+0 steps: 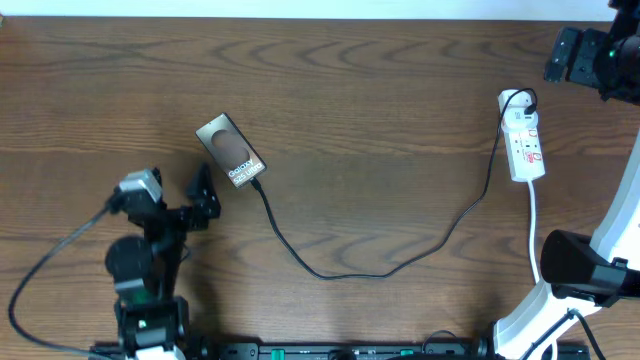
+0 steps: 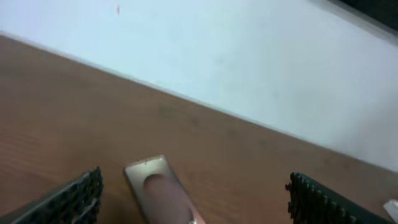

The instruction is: Plug charger to phone and switch on socket

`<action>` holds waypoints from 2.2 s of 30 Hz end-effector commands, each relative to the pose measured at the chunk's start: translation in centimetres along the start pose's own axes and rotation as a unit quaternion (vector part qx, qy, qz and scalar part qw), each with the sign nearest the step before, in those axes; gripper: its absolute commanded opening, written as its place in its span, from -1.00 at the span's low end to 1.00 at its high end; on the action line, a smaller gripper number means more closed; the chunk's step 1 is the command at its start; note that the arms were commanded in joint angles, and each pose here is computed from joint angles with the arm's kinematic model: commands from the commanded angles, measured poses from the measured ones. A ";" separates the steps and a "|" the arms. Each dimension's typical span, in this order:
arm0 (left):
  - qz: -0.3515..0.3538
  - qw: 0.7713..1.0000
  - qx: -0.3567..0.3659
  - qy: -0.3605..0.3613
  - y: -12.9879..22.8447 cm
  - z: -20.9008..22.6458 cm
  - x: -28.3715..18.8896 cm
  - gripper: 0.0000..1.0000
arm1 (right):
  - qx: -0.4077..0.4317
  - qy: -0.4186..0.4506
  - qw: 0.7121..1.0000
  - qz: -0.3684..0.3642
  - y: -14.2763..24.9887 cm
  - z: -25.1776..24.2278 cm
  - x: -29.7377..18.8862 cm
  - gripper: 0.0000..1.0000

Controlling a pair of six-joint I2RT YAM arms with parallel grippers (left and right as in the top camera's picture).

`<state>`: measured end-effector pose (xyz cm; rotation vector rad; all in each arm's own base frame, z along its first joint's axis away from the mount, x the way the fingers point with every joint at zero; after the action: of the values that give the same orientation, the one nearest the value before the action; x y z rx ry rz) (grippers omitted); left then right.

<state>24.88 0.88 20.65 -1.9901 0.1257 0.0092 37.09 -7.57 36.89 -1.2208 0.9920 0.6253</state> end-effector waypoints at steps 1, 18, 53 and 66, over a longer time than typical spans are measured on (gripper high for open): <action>-0.025 1.000 0.014 -0.003 0.5 0.3 -0.8 0.86 | 0.006 0.003 1.000 0.003 0.1 -0.1 0.1 0.98; -0.102 0.992 0.073 0.018 0.6 -0.3 -3.9 0.85 | 0.006 0.003 1.000 0.003 0.1 -0.1 0.1 0.98; 0.020 0.992 0.111 -0.062 5.7 2.8 -4.1 0.85 | 0.006 0.003 1.000 0.003 0.1 -0.1 0.1 0.99; 0.020 0.992 0.111 -0.062 5.7 2.8 -4.1 0.86 | 0.006 0.003 1.000 0.003 0.1 -0.1 0.1 0.98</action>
<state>20.49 1.56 15.84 -1.7630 0.0441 0.0957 37.09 -7.57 36.82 -1.2197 0.9942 0.6276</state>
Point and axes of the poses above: each gripper's point midway between its finger pads, its own x axis out along the fingers, its own z axis along the line the jaws close on, y = z × x, the point moved 4 cm from there along -x, back along the fingers, and after that the axes turned 2 degrees about -x, right-handed, at the moved point
